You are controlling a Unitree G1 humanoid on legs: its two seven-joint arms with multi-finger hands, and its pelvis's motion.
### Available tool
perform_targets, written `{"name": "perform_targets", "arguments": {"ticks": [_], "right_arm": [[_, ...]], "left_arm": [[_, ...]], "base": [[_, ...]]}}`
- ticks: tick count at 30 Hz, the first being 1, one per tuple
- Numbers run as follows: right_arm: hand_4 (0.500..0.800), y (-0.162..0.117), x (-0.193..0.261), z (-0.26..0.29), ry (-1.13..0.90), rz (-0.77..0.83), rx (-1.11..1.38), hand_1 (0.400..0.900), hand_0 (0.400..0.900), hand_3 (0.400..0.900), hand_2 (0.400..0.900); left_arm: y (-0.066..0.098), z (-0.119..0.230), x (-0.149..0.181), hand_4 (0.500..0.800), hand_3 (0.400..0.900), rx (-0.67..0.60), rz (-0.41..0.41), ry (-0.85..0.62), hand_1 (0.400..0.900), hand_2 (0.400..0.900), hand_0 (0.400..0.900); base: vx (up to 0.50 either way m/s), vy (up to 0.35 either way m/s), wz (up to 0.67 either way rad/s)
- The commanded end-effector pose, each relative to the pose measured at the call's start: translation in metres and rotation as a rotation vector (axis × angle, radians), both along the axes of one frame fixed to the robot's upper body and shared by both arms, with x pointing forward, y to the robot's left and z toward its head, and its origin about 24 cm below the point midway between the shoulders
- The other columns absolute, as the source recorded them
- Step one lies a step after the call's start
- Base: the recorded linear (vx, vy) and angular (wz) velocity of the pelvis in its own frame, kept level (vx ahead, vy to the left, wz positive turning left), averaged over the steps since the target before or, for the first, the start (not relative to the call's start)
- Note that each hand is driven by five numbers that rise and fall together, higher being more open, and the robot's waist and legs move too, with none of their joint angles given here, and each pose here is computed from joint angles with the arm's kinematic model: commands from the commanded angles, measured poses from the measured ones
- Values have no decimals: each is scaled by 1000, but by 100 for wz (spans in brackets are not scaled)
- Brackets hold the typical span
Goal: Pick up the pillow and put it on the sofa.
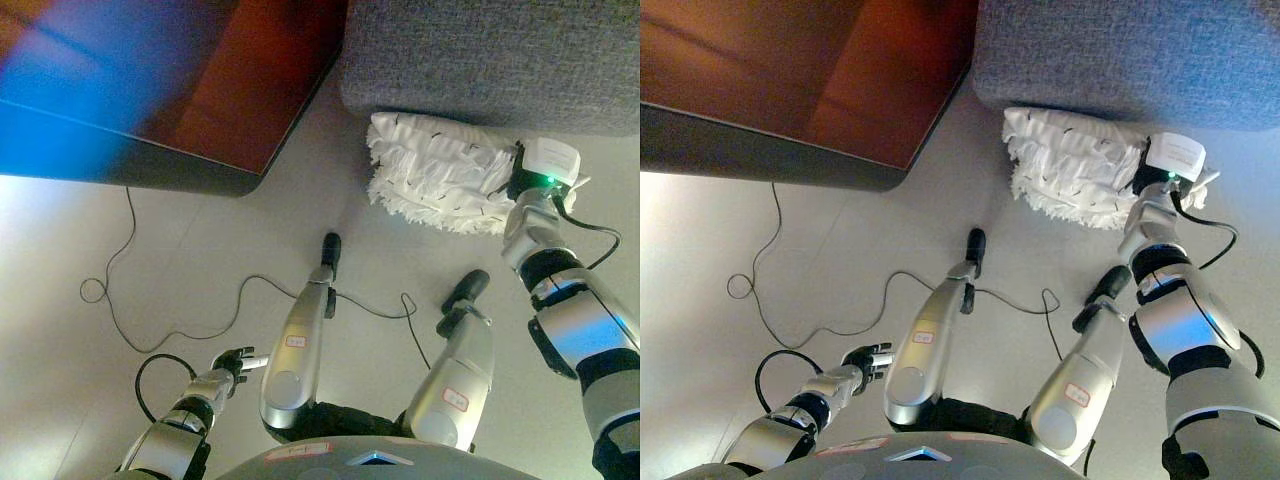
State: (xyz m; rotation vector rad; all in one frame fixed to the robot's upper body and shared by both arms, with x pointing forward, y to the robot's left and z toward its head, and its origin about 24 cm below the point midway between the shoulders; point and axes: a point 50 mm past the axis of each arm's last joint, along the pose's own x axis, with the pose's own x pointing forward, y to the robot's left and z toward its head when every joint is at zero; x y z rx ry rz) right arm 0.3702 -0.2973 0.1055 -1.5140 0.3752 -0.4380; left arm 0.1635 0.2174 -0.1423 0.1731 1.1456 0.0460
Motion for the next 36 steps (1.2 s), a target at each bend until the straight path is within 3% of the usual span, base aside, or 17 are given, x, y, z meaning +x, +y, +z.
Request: {"name": "perform_targets", "arguments": {"ticks": [1, 11, 25, 29, 31, 36], "right_arm": [[800, -27, 2, 50, -103, -41, -66, 900, 900, 900, 900], [800, -22, 12, 80, -131, 7, -53, 900, 900, 900, 900], [800, 8, 29, 144, -105, 95, -145, 900, 900, 900, 900], [800, 15, 32, 150, -71, 122, -135, 900, 900, 900, 900], [500, 15, 31, 158, -43, 130, -127, 400, 400, 400, 400], [500, 5, 26, 166, -19, 126, -60, 400, 400, 400, 400]], "left_arm": [[22, -13, -55, 800, 900, 52, 19, 137, 900, 900, 900], [16, -13, -51, 800, 900, 20, 40, 91, 900, 900, 900], [36, -11, -70, 800, 900, 10, 185, 44, 900, 900, 900], [38, -8, -65, 800, 900, 1, 186, 9, 900, 900, 900], [41, -8, -71, 800, 900, -5, 191, 20, 900, 900, 900], [52, -6, -90, 800, 900, -23, 215, 44, 900, 900, 900]], "base": [[-7, 49, -3], [-43, 35, -3], [-68, 25, -4], [-48, -27, 6], [-24, 5, 9], [-3, 49, 3]]}}
